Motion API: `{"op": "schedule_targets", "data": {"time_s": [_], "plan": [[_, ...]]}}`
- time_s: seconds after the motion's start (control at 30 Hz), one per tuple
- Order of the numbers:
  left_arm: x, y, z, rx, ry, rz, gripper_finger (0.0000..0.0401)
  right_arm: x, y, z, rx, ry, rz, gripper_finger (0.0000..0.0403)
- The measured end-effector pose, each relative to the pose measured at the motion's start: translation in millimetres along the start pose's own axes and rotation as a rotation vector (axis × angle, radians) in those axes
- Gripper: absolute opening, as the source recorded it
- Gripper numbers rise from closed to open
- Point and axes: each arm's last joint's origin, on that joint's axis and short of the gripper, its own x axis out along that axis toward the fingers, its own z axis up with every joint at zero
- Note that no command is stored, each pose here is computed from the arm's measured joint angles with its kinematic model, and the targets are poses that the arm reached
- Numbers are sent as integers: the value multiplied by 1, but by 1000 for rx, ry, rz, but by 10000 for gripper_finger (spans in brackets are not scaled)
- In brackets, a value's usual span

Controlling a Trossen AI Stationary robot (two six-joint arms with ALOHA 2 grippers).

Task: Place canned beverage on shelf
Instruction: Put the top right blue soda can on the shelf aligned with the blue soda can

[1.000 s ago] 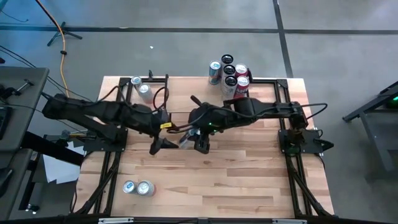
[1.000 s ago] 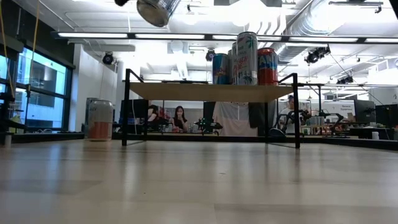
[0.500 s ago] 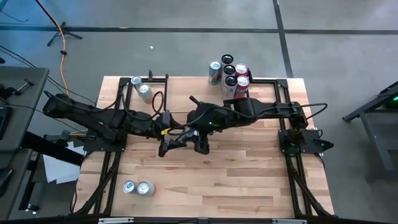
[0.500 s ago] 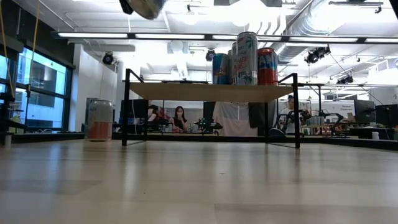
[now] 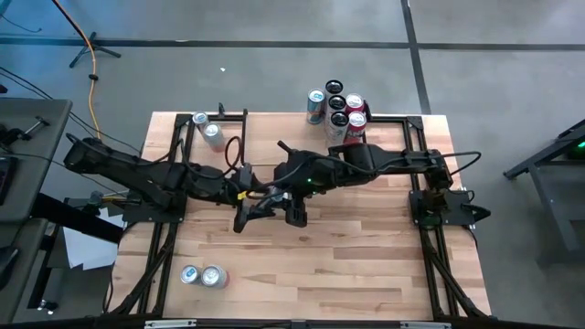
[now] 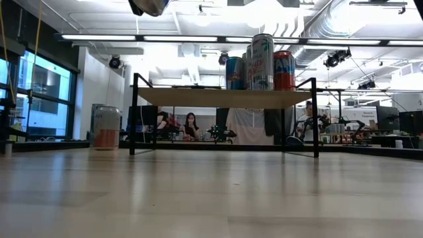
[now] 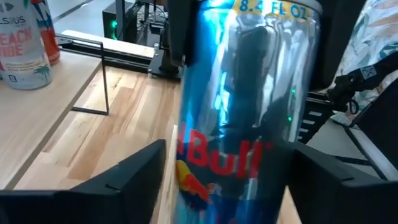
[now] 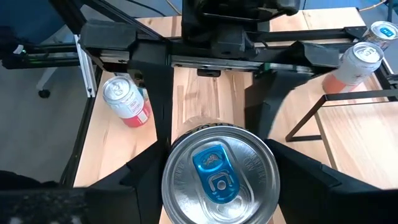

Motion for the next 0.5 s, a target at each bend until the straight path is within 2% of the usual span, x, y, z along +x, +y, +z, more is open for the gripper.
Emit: {"op": "schedule_targets", "data": {"time_s": [0.27, 0.5], "plan": [[5, -1, -3, 2, 24, -25, 151, 0, 1, 0, -1, -2, -5, 230], [4, 0, -2, 26, 19, -10, 150, 0, 0, 1, -44, -10, -14, 234]]}}
